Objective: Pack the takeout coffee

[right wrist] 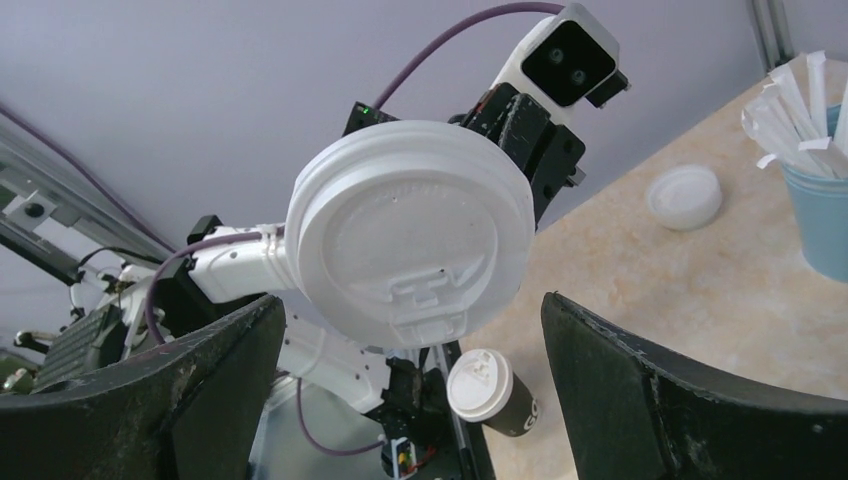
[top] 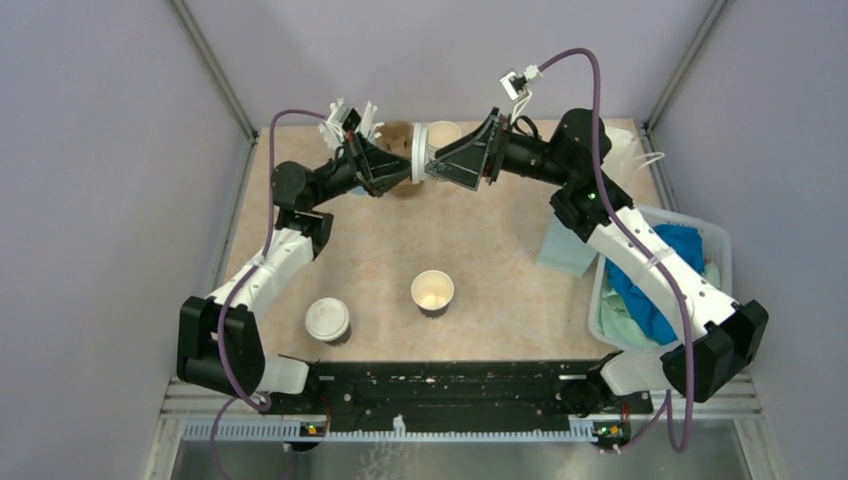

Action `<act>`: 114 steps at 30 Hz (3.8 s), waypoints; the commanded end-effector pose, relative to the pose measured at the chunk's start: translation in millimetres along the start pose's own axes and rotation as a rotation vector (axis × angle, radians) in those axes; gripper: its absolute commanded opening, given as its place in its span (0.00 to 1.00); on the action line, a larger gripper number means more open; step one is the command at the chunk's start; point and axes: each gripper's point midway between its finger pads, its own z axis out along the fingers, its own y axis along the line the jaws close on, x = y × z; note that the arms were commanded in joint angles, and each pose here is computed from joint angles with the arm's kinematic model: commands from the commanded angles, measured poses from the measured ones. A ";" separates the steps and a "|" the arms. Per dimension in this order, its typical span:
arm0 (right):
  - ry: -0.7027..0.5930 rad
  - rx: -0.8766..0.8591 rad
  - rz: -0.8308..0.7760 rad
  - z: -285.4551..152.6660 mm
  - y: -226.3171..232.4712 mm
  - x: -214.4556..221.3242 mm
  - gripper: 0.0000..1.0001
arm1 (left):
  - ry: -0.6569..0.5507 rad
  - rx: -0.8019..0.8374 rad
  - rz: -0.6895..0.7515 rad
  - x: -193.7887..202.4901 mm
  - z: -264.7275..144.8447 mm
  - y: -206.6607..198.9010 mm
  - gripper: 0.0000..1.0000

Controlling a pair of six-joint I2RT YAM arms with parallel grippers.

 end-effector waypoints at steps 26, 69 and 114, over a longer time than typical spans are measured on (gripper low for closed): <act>-0.026 -0.123 0.049 8.4 18.3 -6.0 0.90 | 0.024 0.035 0.044 8.7 6.2 -1.9 0.00; 0.612 0.656 -0.167 -93.5 -94.9 162.1 0.73 | -0.220 -0.764 0.047 -4.6 -152.1 109.9 0.98; 1.100 0.679 -0.409 -34.0 -113.4 274.0 0.81 | -0.387 -1.050 0.456 -50.7 -184.1 64.9 0.98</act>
